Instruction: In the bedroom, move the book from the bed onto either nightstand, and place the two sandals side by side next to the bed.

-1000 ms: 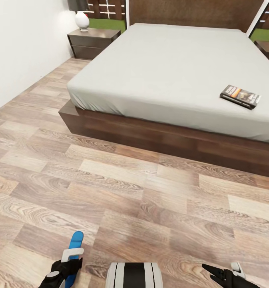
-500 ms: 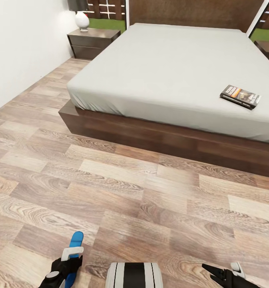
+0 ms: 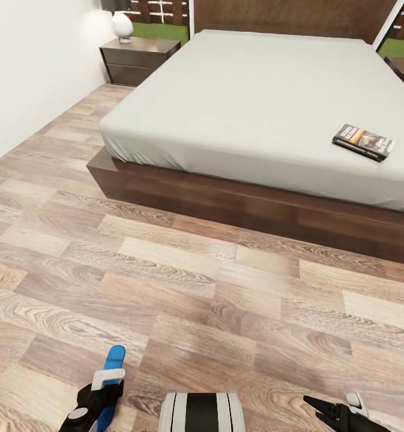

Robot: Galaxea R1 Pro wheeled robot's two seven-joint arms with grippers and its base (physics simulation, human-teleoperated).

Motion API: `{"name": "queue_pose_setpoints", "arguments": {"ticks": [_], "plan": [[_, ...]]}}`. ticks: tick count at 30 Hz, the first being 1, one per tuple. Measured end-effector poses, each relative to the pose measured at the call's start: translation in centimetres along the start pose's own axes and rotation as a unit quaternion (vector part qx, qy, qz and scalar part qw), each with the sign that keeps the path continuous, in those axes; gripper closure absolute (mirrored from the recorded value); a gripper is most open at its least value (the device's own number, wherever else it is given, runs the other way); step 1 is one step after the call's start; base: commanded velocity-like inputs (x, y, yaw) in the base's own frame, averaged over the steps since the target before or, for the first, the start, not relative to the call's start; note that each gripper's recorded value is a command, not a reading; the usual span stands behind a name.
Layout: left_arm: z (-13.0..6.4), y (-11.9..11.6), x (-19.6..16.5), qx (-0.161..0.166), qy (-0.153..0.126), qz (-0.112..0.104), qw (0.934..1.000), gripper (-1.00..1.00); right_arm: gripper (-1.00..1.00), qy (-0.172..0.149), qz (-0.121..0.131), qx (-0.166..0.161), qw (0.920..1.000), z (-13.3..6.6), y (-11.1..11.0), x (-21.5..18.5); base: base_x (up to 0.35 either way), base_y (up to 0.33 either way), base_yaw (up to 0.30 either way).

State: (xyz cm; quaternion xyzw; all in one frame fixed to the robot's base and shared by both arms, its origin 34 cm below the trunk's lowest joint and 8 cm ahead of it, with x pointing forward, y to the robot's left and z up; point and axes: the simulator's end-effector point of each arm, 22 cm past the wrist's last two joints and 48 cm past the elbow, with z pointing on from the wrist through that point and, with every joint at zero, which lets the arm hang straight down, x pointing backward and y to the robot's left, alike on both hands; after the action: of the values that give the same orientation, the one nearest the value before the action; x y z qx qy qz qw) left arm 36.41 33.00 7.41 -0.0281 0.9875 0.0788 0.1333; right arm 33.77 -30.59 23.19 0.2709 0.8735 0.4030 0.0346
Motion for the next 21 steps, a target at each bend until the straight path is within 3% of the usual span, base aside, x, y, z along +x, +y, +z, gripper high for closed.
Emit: {"name": "queue_pose_setpoints", "arguments": {"ticks": [21], "plan": [[1.2,-0.1,3.4,-0.001,0.034,0.006,0.9994,-1.0,-1.0,0.018,0.024,0.017,0.9994,0.7,-2.2,1.3,0.0,0.0,0.0]]}}
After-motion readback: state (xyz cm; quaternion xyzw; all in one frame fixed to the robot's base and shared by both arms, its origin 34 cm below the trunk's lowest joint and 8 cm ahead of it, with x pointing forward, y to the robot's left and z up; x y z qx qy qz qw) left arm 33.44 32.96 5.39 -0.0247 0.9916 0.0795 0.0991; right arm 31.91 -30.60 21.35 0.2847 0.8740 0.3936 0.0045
